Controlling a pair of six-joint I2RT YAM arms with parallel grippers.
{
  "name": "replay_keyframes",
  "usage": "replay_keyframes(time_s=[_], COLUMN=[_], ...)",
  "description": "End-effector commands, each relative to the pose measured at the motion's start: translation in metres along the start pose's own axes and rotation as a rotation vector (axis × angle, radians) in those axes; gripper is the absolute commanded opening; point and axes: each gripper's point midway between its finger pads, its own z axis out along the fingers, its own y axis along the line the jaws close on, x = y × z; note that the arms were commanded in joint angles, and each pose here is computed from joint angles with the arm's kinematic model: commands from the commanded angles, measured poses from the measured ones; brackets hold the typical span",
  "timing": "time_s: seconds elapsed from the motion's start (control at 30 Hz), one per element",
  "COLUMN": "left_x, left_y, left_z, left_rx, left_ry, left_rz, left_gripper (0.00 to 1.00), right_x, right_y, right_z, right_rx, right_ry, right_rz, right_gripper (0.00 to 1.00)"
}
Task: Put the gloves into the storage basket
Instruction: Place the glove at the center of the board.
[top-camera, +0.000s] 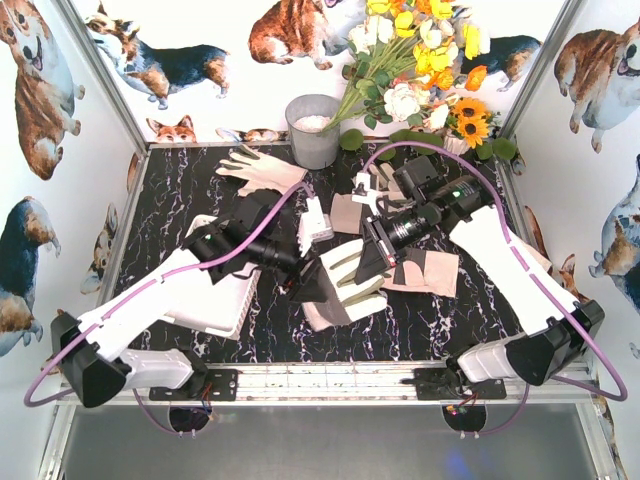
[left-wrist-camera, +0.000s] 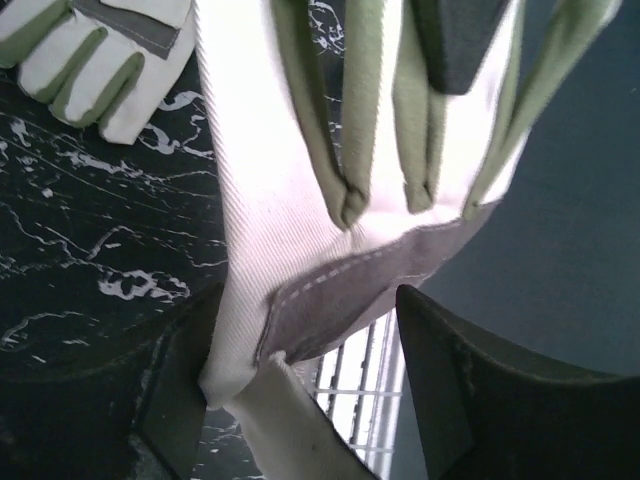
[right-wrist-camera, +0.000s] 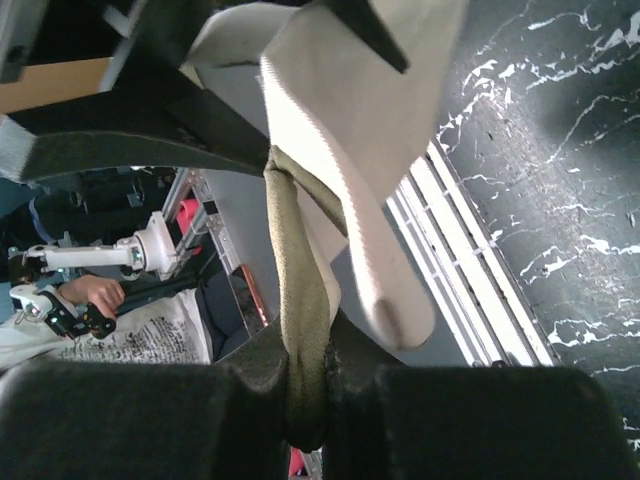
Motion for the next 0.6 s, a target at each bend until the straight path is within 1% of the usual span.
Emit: replay_keyframes(time_s=[0.0,0.1,0.33,0.4,0.5,0.53,0.57], left_x=[-0.003,-0.001,0.005,0.007,0.009,0.008,0.008], left_y=[-0.011,-0.010,-0.012,-0.012,-0.011,-0.010,-0.009], left_z=[-0.008,-0.008,-0.005,-0.003,0.001,0.002,0.003], left_rx=[-0.006,-0.017,0.004,0.015,0.022,0.018,0.008], left_ry=[-0.055,-0.065,-0.029,-0.011,0.011,0.008,0.002], left_rz=[-0.001,-0.023,-0.059,-0.078,-0.117,-0.129,-0.147], left_gripper=[0.57,0.48,0.29,0.22,0.04,0.01,0.00], right_x=[-0.006,-0.005,-0.001,-0.003,-0.008,-0.010,-0.012], right_y=[-0.005,-0.012,-0.023,-0.026,-0.030,-0.030,-0.030], right_z=[-0.003,-0.004,-0.011,-0.014,-0.018,-0.019,-0.021], right_rx=[0.050,0.091,0.190,0.220,0.262,0.271,0.278], right_ry=[0.001,0.002,-0.007,-0.018,-0.056,-0.070,-0.083], right_rz=[-0.046,-0.047,-0.058,-0.068,-0.090,-0.097,-0.102], right_gripper=[0.00,0.00,0.00,0.00,0.00,0.00,0.00])
